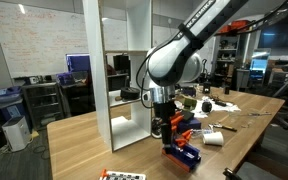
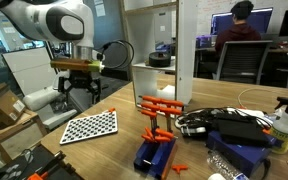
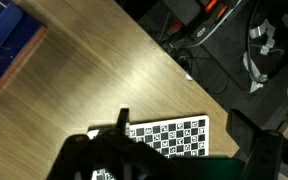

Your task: Pick the orange and silver object and put it on the masking tape in the cabinet

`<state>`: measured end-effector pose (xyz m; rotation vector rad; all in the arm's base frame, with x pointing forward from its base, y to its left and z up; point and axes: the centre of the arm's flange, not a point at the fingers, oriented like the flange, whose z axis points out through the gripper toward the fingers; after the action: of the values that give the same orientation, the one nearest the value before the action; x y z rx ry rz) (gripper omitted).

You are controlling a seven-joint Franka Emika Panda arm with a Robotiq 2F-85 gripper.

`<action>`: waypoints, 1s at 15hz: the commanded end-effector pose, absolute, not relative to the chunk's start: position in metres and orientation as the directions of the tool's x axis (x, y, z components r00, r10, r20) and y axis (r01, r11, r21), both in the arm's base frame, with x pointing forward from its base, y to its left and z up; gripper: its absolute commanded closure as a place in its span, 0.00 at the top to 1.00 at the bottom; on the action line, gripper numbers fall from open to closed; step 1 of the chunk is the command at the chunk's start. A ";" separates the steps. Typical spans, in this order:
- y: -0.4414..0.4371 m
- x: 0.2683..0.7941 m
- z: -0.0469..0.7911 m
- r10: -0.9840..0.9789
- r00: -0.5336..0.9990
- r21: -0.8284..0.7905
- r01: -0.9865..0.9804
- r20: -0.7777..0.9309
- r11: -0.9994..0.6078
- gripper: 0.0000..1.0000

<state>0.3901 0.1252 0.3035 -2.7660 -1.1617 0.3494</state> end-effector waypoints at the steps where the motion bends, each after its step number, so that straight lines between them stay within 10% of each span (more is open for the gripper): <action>1: 0.138 0.407 0.275 0.749 0.629 -0.239 0.710 -0.208 -0.663 1.00; 15: 0.167 0.459 0.204 0.725 0.689 -0.115 0.721 0.019 -0.683 1.00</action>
<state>0.4421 0.1631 0.2259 -2.7736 -1.2340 0.1370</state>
